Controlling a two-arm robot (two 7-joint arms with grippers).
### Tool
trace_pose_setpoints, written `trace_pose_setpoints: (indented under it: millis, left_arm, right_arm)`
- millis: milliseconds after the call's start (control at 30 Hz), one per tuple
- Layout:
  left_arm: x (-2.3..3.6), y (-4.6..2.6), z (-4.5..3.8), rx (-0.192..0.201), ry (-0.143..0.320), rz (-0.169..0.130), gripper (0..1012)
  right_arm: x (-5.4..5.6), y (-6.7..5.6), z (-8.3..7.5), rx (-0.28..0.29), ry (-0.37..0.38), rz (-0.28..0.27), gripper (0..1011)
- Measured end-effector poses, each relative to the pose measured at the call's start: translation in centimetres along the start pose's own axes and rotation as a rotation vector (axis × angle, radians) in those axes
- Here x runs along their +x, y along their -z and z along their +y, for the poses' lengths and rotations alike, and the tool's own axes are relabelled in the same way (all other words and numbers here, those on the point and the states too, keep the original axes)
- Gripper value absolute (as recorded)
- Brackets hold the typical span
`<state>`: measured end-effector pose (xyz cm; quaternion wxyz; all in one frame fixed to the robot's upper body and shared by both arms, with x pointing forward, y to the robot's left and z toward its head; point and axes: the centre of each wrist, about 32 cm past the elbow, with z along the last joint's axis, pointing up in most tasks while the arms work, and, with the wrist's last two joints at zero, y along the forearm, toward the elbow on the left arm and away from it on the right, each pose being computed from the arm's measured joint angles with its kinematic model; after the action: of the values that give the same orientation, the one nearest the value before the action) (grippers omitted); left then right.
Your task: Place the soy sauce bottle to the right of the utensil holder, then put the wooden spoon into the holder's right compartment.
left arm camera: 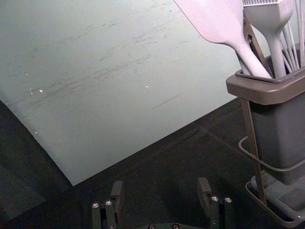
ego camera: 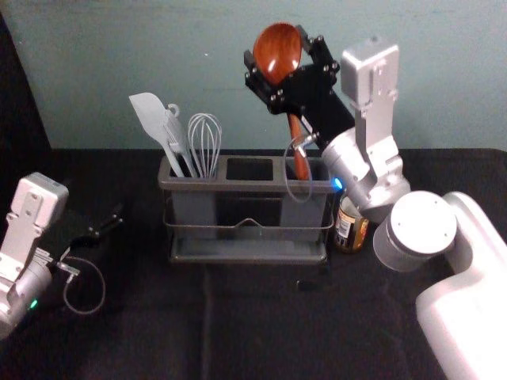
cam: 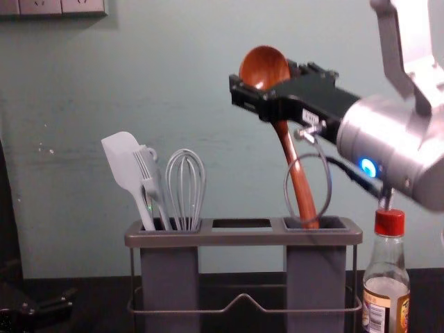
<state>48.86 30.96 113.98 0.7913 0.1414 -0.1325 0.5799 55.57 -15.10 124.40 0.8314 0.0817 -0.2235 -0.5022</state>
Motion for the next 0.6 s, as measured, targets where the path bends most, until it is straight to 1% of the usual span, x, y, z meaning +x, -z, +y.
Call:
trace_pose_setpoints:
  millis: [33,67,167,200,300,333,400,500,600]
  left_arm:
    - [0.0,0.0,0.0,0.0,0.0,0.0,1012]
    - [0.0,0.0,0.0,0.0,0.0,0.0,1012]
    - [0.0,0.0,0.0,0.0,0.0,0.0,1012]
    - [0.0,0.0,0.0,0.0,0.0,0.0,1011]
    - [0.0,0.0,0.0,0.0,0.0,0.0,1011]
    - [0.0,0.0,0.0,0.0,0.0,0.0,1012]
    - [0.0,0.0,0.0,0.0,0.0,0.0,1011]
    - [0.0,0.0,0.0,0.0,0.0,0.0,1012]
    - [0.0,0.0,0.0,0.0,0.0,0.0,1012]
  right_arm:
    - [-0.1,0.3,-0.2,0.007,0.003,0.001,839]
    - [-0.4,0.9,-0.4,0.019,0.009,0.005,839]
    - [-0.8,2.0,-1.0,0.032,0.02,0.014,839]
    - [-1.0,2.5,-1.3,0.038,0.027,0.018,839]
    - [-1.3,3.4,-1.8,0.046,0.04,0.025,839]
    - [-1.4,3.9,-2.1,0.05,0.05,0.028,839]
    - [-1.7,4.4,-2.4,0.052,0.057,0.025,838]
    - [-2.1,5.6,-3.0,0.055,0.075,0.019,839]
    - [-2.3,6.1,-3.2,0.056,0.085,0.019,838]
